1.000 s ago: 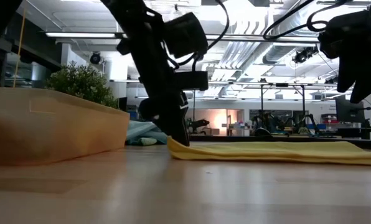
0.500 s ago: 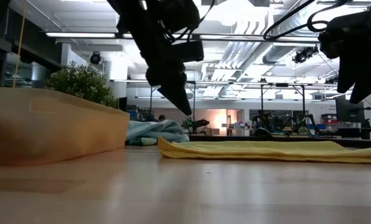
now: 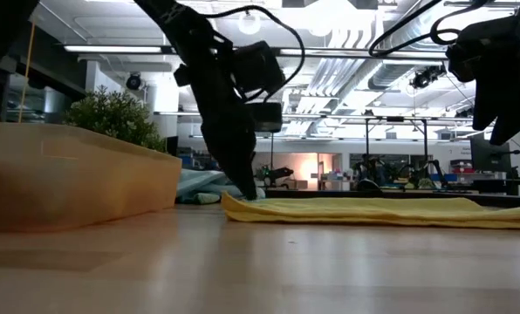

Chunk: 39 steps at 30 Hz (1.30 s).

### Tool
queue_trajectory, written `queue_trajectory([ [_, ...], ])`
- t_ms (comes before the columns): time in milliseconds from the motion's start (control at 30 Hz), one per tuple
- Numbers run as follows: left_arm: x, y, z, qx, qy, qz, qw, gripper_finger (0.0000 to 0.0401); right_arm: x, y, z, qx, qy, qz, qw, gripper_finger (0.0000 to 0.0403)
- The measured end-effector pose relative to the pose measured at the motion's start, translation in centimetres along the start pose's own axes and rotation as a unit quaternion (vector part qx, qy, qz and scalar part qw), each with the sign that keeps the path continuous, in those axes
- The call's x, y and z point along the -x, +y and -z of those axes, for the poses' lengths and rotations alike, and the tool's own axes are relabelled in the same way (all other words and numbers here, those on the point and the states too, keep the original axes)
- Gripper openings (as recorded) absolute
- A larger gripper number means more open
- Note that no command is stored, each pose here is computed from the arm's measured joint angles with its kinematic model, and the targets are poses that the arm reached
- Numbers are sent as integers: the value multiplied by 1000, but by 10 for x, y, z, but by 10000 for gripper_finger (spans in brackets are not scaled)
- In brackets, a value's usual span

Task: Fold microfiber towels
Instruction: Fold the yellow microfiber towel

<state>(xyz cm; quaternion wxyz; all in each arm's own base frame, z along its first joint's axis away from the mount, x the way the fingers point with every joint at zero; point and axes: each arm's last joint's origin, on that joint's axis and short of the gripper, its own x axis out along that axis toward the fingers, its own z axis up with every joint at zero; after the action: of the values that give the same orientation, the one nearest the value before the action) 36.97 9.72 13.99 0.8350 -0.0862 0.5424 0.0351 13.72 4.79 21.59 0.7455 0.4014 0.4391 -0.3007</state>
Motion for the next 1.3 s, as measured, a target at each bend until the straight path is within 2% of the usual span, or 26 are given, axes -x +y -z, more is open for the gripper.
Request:
queue_trajectory([
  [233,-12,0,3,11,17,4,1000,138,0,0,0,13,1,0,1000,209],
  [433,-13,-6,3,10,18,2,1000,138,-3,3,2,144,25,-3,989,209],
  [567,-14,-11,3,10,20,0,1000,138,-11,4,-3,205,25,15,978,208],
  [833,-14,-13,3,12,19,-3,1000,138,-41,10,-26,329,19,33,943,208],
  [1000,-15,-13,3,18,20,-5,1000,138,-72,-10,-28,315,56,-5,947,208],
  [1167,-15,-13,3,23,21,-5,1000,138,-83,-20,-29,296,32,-11,955,208],
  [1300,-15,-13,3,19,21,-7,1000,138,-86,-22,-29,332,25,-15,943,208],
])
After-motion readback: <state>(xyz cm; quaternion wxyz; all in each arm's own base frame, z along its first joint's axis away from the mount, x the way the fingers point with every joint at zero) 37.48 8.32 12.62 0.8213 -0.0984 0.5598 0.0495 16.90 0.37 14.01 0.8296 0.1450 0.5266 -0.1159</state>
